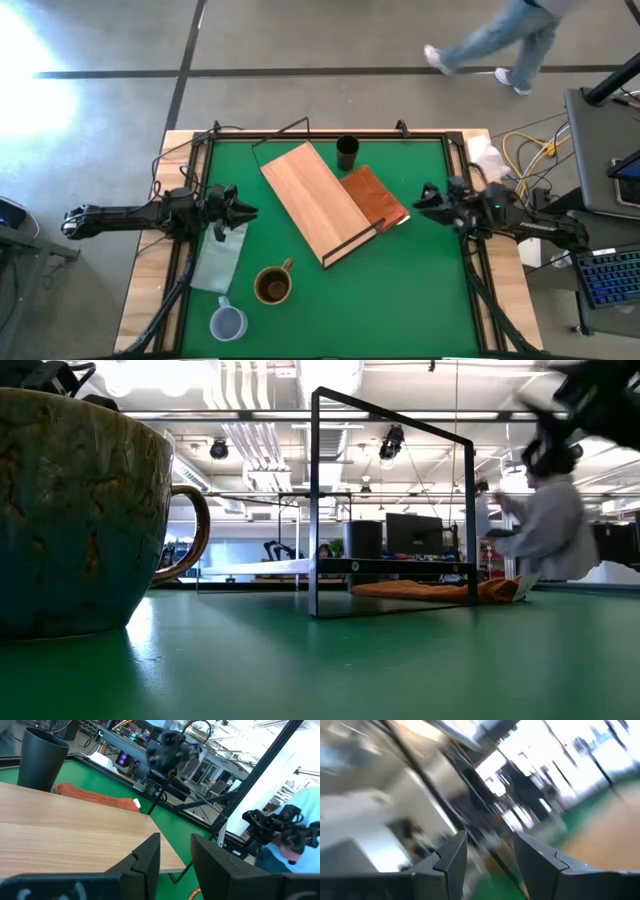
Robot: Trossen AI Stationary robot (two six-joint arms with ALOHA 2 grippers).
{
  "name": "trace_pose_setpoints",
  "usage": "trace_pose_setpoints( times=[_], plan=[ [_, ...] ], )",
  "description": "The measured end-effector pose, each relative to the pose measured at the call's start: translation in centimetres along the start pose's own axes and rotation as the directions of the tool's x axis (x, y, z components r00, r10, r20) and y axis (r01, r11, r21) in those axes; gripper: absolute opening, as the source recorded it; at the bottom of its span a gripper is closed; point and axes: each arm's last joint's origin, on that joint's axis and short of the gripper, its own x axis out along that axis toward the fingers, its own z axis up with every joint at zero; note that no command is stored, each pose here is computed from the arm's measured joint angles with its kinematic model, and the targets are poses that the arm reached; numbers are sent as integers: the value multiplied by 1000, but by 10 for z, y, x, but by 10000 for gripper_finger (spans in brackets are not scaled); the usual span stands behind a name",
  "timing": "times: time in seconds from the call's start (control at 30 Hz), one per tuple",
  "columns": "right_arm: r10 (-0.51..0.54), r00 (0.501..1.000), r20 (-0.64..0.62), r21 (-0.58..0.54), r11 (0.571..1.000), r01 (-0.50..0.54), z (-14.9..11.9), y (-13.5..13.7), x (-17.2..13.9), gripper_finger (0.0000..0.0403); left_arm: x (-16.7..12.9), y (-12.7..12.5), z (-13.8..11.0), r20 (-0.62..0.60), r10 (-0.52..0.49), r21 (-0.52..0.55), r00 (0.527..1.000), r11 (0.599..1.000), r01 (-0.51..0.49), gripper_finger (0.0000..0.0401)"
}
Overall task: Stack small to large cups/mugs on shelf
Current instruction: Put the black cup on the shelf
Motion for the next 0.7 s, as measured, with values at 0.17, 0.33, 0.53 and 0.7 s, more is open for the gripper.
trace_pose_setpoints(
  times=[0.17, 0.33, 0.53, 0.7],
  plan=[
    [-109, 994, 0, 111, 988, 109, 29, 12, 21, 155, 0, 0, 0, 0, 1, 0, 1000, 1000, -1, 94],
    [-162, 910, -382, 102, 971, 215, 55, 20, 69, 155, 0, 0, 0, 1, 0, 0, 1000, 1000, 0, 94],
    [-288, 907, -306, -176, 954, 243, 118, 32, 147, 155, 0, 0, 0, -1, 0, 0, 1000, 1000, 0, 94],
    [-358, 910, -211, -199, 927, 318, 164, 29, 206, 155, 0, 0, 0, 0, 0, 0, 1000, 1000, 0, 94]
  ],
)
